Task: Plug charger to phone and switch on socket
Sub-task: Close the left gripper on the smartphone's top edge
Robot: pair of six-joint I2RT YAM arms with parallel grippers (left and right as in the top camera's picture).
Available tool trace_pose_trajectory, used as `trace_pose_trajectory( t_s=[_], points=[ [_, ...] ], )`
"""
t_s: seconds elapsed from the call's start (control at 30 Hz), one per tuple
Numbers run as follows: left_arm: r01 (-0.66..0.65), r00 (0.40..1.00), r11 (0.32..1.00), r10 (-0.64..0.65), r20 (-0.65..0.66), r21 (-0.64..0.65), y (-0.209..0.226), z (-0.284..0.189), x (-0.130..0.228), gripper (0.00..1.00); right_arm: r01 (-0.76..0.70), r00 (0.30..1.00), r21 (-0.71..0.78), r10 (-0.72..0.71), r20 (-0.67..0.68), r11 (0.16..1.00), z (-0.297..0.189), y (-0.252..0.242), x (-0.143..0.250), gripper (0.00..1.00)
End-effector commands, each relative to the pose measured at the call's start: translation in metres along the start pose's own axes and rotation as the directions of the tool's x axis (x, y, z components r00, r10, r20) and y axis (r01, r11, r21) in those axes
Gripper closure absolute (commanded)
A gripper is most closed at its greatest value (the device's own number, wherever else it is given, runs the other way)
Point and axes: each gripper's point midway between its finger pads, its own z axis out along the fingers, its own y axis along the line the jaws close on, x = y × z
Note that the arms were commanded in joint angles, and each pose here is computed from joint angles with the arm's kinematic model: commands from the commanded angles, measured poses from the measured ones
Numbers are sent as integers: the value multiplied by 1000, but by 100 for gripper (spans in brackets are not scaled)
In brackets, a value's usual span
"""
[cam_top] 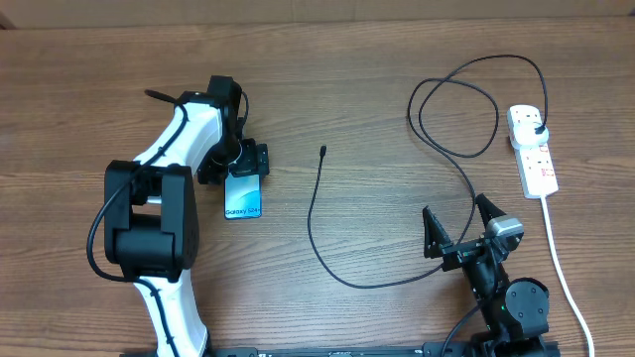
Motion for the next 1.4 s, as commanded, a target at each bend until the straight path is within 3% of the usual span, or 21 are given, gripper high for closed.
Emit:
trace_pose_trajectory(
  t_s=[0.0, 0.67, 0.9, 1.13, 1.37],
  points=[
    [-24, 998, 1000, 24, -58, -7, 2, 23, 18, 2, -2, 1000, 6, 2, 1, 1000, 0, -2, 2, 0],
    [-138, 984, 990, 137, -112, -5, -11, 35, 41, 5, -2, 1000, 6, 2, 1, 1000, 0, -2, 2, 0],
    [-49, 993, 999, 47, -111, -19, -19, 35, 44, 5, -2, 1000, 6, 2, 2, 1000, 0, -2, 2, 0],
    [-6, 994, 1000, 3, -110, -24, -19, 35, 44, 16, -2, 1000, 6, 2, 1, 1000, 0, -2, 2, 0],
    [105, 989, 994, -108, -101, -34, -19, 35, 43, 12, -2, 1000, 6, 2, 1, 1000, 0, -2, 2, 0]
  ],
)
